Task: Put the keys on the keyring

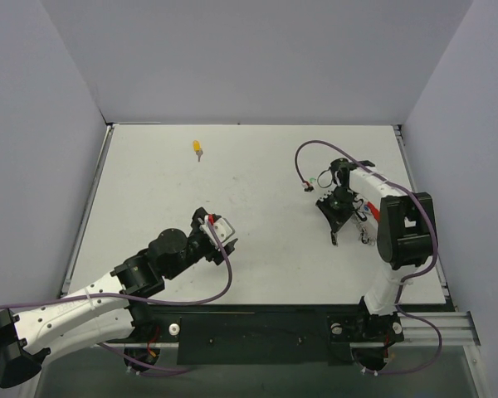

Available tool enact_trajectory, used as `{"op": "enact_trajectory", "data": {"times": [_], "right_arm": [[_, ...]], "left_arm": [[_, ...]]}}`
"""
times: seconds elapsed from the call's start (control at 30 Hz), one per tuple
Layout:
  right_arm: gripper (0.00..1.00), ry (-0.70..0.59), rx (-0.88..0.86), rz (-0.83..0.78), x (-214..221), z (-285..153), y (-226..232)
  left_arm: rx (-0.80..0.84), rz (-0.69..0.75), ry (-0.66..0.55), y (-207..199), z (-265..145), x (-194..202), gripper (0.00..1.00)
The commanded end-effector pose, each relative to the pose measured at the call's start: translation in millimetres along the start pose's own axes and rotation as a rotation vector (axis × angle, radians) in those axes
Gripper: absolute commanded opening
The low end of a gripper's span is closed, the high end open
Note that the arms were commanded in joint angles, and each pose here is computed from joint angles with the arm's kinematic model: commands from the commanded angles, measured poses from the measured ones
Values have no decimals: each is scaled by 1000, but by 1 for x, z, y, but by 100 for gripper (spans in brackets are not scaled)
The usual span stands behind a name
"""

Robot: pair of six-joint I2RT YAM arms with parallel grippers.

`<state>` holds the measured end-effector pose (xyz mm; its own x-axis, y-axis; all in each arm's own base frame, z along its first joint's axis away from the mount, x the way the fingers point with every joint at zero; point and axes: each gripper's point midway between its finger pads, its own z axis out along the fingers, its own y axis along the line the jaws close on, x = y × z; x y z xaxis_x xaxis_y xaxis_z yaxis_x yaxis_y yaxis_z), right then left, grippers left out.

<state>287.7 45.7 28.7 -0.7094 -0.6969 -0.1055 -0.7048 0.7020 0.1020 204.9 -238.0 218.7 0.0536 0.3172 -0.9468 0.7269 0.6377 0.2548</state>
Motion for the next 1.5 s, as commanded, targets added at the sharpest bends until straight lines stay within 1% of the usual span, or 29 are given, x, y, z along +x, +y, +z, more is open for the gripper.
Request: {"op": "enact_trajectory", "data": {"times": [0.0,0.5,0.87,1.13,1.23,1.27,1.37,1.47], "right_arm": [[0,23,-47,19,-5,2,8],[0,63,-36,20,-14,13,6],[1,53,-25,27,-17,10,5],[13,22,-9,34,-18,-3,4],[16,-8,3,38,-21,-12,3],[19,-19,9,42,-21,-17,1],[22,-47,10,49,-20,-25,1],[28,-84,17,48,-19,-38,0]], "left_arm": [[2,6,-21,2,0,-6,80],[6,6,-19,2,1,-5,80],[11,7,-17,1,1,-4,80],[7,7,-16,2,1,-4,80],[5,7,-17,2,1,-4,80],[5,5,-15,3,1,-4,80],[8,5,-17,2,1,-4,80],[3,0,-19,4,1,-5,80]]}}
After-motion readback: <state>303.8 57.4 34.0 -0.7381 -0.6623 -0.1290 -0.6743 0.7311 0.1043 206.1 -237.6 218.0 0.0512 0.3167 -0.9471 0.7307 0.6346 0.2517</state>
